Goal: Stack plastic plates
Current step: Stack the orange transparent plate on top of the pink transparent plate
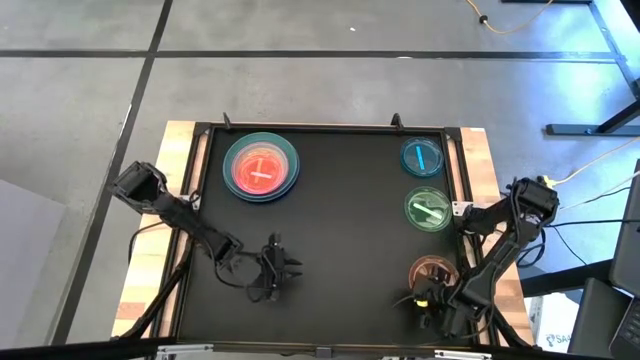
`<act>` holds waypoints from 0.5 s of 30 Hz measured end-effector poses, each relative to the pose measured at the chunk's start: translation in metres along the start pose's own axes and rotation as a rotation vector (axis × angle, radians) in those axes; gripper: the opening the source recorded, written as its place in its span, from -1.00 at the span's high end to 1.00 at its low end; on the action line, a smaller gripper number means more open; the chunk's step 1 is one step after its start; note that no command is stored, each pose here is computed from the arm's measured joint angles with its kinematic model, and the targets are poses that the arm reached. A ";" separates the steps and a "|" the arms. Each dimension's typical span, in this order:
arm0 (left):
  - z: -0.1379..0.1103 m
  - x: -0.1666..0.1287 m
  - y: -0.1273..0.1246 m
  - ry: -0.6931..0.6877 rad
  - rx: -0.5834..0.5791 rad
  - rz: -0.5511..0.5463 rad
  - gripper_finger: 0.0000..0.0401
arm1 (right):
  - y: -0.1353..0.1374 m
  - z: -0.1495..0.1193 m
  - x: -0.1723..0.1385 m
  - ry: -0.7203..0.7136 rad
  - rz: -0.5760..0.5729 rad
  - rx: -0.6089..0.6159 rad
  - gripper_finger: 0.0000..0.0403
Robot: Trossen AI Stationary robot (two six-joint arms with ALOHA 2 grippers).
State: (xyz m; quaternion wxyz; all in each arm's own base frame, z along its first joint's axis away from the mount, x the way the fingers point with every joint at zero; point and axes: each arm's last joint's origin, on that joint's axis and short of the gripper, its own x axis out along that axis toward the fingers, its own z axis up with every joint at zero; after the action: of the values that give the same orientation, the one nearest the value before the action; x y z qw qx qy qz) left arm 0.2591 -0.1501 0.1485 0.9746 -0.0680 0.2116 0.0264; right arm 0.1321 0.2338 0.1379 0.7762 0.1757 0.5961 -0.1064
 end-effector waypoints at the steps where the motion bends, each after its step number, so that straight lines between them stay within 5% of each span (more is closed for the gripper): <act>1: 0.001 0.001 0.001 -0.001 -0.002 0.005 0.41 | 0.000 0.000 0.000 -0.001 -0.002 -0.007 0.07; 5: 0.002 0.004 0.006 -0.001 -0.003 0.019 0.41 | -0.001 0.000 0.001 -0.011 -0.010 -0.061 0.24; 12: 0.004 0.006 0.010 -0.006 0.032 0.028 0.41 | -0.002 0.008 0.003 -0.092 -0.028 -0.184 0.89; 15: 0.004 0.005 0.009 -0.004 0.034 0.016 0.41 | -0.001 0.018 0.006 -0.144 -0.027 -0.240 0.95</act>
State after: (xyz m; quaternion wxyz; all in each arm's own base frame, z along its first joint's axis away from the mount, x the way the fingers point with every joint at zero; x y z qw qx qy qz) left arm 0.2651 -0.1404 0.1491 0.9758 -0.0499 0.2104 0.0309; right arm 0.1495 0.2260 0.1363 0.8309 0.0655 0.5496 -0.0572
